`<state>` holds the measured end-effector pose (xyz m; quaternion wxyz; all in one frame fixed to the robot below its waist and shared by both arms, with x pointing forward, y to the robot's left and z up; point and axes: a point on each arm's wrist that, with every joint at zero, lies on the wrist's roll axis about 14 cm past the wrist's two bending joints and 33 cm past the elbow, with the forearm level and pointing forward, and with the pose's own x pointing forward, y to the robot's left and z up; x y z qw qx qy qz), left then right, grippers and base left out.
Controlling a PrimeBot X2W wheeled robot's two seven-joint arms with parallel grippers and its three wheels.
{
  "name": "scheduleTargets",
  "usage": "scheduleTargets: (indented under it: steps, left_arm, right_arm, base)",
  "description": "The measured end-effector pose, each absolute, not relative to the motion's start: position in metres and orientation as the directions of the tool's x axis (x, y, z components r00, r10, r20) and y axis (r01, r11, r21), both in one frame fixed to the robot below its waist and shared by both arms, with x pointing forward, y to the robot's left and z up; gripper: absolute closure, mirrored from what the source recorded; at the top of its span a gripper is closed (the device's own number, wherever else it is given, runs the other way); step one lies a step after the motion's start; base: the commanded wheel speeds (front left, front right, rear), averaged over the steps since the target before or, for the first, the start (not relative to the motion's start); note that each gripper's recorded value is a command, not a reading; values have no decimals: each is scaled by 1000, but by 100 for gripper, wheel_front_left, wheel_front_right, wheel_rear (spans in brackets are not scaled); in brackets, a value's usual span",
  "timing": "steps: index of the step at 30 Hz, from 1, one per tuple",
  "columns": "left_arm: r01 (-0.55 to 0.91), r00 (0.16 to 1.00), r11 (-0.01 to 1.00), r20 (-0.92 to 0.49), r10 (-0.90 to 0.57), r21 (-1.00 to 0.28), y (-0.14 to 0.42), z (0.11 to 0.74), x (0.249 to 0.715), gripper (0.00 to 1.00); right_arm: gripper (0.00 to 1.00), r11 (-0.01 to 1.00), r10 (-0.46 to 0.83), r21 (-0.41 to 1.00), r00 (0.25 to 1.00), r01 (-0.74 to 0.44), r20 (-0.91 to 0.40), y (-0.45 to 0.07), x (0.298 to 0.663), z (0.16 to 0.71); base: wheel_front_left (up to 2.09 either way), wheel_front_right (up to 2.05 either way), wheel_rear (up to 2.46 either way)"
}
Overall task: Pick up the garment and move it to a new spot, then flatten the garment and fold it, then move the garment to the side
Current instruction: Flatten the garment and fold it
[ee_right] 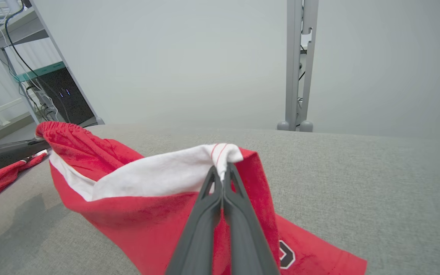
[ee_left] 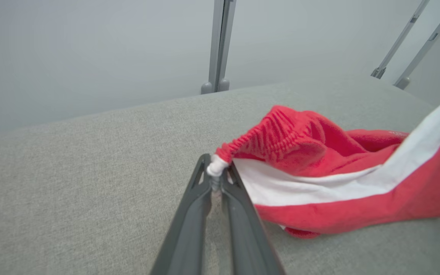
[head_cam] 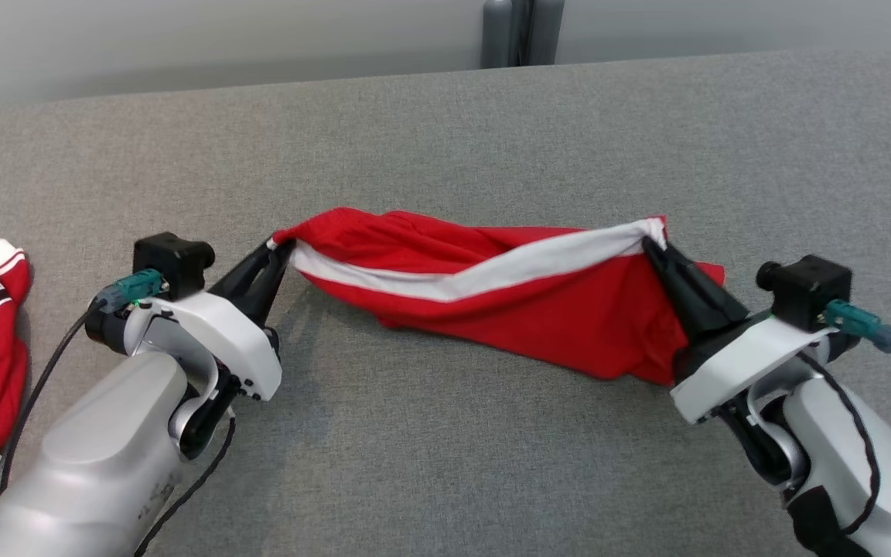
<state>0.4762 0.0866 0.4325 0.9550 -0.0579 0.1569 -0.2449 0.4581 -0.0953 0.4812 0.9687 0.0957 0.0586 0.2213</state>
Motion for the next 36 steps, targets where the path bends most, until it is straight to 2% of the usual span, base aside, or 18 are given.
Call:
scheduleTargets:
  steps: [10,14,20,25,28,36]
  left_arm:
    - [386,920,880,45,-390,-275,91,539,492,100]
    - [403,912,873,196,-360,-274,92,596,486,100]
    - [433,877,872,327,-351,-227,90,660,470,100]
    - [456,852,867,381,-360,-200,86,688,461,100]
    - [466,844,862,393,-365,-199,83,692,464,100]
    - [521,815,830,405,-414,-198,65,690,500,100]
  right_arm:
    - [100,919,355,109,915,-379,189,-135,468,572]
    - [100,932,330,29,880,-361,341,-149,463,633]
    - [100,944,305,-45,816,-326,490,-160,445,700]
    - [100,948,293,-49,798,-316,526,-161,436,721]
    - [100,950,288,-42,812,-311,508,-163,440,717]
    - [100,953,277,-25,836,-302,474,-171,477,706]
  base:
    - [0,0,0]
    - [0,0,0]
    - [0,0,0]
    - [0,0,0]
    - [0,0,0]
    - [0,0,0]
